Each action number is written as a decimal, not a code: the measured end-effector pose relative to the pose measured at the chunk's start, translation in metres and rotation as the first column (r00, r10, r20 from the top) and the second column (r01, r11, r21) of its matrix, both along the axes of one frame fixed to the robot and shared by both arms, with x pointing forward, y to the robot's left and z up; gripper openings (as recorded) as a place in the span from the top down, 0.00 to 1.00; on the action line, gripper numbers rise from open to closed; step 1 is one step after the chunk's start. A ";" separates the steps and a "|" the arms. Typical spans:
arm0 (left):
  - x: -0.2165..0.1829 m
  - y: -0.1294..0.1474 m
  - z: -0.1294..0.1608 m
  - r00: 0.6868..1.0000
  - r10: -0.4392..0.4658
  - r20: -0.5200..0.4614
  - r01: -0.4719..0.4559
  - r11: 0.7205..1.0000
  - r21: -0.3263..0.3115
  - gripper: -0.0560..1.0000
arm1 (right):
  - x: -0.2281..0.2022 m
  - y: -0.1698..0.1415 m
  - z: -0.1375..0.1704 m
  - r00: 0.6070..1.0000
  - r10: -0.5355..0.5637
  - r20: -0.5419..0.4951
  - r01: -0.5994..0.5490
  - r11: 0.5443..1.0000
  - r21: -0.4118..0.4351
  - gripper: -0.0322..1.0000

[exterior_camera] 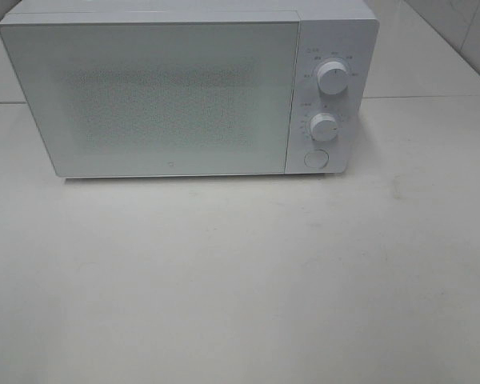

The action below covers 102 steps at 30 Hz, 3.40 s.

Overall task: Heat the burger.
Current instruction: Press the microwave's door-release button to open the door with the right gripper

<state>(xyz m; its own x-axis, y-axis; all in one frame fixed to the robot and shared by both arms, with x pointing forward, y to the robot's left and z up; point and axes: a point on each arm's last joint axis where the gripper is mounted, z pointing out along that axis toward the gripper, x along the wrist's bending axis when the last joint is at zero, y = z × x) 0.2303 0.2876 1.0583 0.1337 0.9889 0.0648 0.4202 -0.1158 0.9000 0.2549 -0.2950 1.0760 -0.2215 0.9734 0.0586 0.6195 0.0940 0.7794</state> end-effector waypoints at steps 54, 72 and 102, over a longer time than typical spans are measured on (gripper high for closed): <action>0.000 0.000 0.000 1.000 0.000 0.000 0.000 1.000 0.000 0.03 | 0.044 0.006 0.005 0.965 -0.098 0.245 0.087 0.995 0.054 0.23; 0.000 0.000 0.000 1.000 0.000 0.000 0.000 1.000 0.000 0.03 | 0.126 0.022 -0.010 0.982 -0.086 0.171 0.082 0.996 0.032 0.23; 0.000 0.000 0.000 1.000 0.000 0.000 0.000 1.000 0.000 0.03 | 0.183 0.035 -0.089 0.861 -0.070 0.504 0.029 0.996 0.089 0.23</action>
